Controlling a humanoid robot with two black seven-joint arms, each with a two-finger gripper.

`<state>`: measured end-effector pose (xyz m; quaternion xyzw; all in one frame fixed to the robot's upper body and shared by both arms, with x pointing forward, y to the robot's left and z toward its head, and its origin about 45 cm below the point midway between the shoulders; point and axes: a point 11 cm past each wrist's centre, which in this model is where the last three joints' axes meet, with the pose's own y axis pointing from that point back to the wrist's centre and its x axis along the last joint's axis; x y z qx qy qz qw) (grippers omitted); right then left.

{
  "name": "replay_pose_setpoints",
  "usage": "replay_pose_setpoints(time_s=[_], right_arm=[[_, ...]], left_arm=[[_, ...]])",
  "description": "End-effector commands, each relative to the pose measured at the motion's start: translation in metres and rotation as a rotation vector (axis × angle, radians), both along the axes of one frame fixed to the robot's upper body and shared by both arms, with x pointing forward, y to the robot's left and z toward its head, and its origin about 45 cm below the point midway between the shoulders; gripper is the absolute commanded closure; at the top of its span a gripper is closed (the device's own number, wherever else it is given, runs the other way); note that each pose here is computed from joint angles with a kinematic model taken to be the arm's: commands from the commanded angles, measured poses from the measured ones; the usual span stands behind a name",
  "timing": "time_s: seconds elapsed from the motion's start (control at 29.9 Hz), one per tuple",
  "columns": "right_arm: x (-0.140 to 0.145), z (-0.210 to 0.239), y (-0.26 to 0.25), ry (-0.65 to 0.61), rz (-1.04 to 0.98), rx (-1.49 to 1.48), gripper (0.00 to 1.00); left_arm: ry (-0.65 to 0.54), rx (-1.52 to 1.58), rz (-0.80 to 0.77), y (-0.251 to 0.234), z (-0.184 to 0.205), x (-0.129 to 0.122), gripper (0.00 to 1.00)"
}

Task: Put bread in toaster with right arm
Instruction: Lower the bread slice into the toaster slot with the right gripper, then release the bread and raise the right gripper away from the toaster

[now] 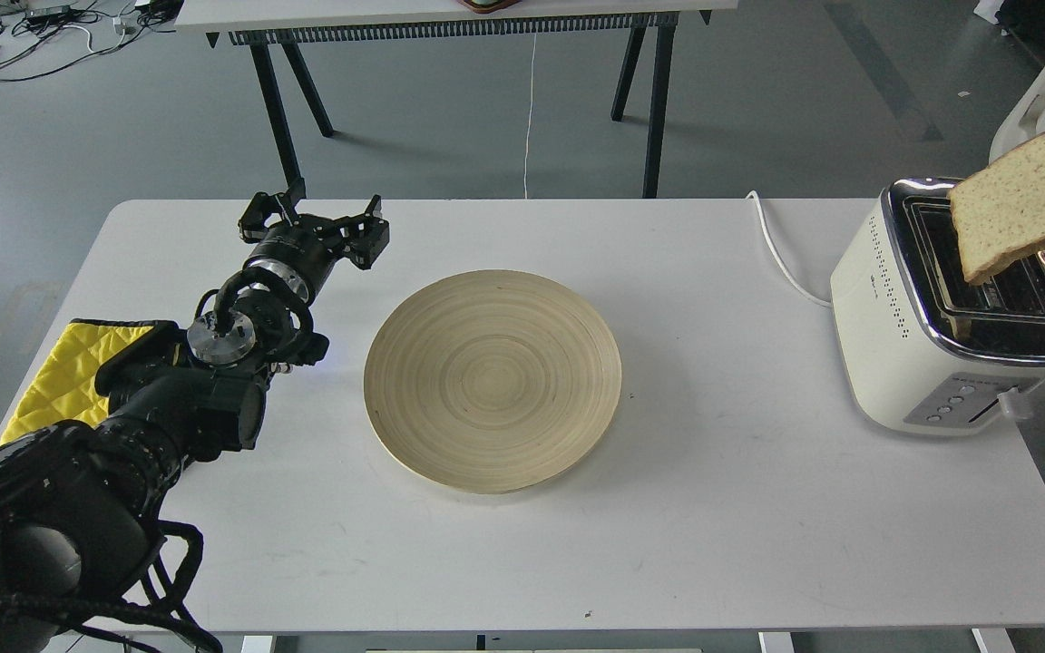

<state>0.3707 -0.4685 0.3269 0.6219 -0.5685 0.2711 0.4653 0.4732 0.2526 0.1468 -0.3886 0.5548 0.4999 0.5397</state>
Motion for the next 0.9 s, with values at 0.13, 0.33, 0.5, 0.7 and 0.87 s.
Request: replay_pose_setpoints(time_s=[0.13, 0.33, 0.5, 0.7, 0.87], right_arm=[[-0.001, -0.011, 0.008, 0.019, 0.012, 0.005, 0.9], [-0.002, -0.013, 0.005, 0.026, 0.004, 0.002, 0.9], [-0.003, -0.013, 0.004, 0.027, 0.0, 0.001, 0.9], [-0.003, -0.018, 0.006, 0.029, 0.0, 0.008, 0.45], [0.003, -0.022, 0.018, 0.032, 0.025, 0.005, 0.08]], left_arm=[[0.0, 0.0, 0.0, 0.0, 0.0, 0.0, 0.0], [0.0, 0.0, 0.0, 0.0, 0.0, 0.0, 0.0], [0.0, -0.001, 0.001, 0.0, 0.0, 0.0, 0.0], [0.0, 0.0, 0.0, 0.0, 0.0, 0.0, 0.0], [0.0, 0.0, 0.0, 0.0, 0.0, 0.0, 0.0]])
